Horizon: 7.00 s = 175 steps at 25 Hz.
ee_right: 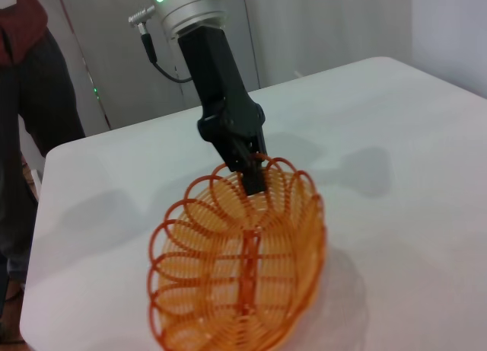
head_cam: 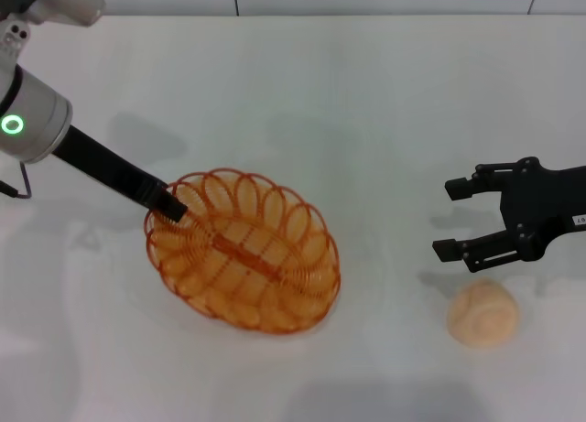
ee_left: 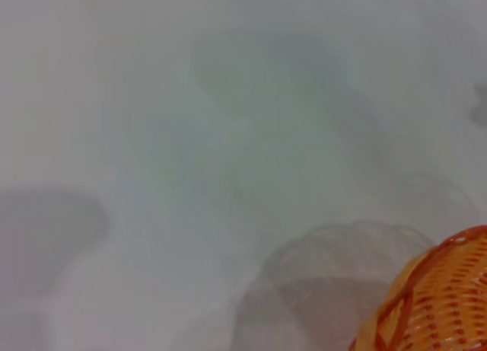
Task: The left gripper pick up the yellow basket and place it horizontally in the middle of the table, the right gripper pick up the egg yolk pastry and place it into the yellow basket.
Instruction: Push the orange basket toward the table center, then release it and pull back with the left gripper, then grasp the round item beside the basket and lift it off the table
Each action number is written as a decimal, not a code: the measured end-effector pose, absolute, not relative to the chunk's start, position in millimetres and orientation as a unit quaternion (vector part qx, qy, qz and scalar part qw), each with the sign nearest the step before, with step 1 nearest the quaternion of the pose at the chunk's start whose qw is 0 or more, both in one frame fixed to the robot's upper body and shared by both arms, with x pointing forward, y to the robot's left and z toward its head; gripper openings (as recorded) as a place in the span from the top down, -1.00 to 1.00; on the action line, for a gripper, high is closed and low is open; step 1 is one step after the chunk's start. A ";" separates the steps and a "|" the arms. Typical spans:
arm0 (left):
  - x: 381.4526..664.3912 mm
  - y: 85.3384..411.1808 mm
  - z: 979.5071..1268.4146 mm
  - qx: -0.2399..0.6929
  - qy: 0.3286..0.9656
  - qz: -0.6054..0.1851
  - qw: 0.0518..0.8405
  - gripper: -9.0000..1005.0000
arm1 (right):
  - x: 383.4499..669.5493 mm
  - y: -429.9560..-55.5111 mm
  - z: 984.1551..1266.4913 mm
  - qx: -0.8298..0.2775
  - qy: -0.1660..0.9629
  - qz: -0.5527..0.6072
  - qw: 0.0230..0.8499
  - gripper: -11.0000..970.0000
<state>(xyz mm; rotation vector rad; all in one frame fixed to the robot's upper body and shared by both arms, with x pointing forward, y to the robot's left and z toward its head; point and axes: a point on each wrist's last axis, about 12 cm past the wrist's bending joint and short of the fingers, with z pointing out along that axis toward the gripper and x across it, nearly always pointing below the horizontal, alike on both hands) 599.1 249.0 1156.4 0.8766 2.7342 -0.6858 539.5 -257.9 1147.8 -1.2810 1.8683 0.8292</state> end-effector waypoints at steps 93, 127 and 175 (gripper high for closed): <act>612.9 200.1 1116.0 0.089 0.949 -0.299 0.041 0.81 | 530.3 -257.6 1159.2 -0.518 0.704 0.336 0.352 -0.80; 612.4 198.8 1113.0 0.092 0.951 -0.291 0.043 0.56 | 531.1 -259.2 1160.2 -0.517 0.704 0.333 0.356 -0.80; 592.5 303.3 1145.9 0.297 0.815 -0.319 0.382 -0.74 | 530.6 -260.4 1146.1 -0.475 0.754 0.318 0.324 -0.75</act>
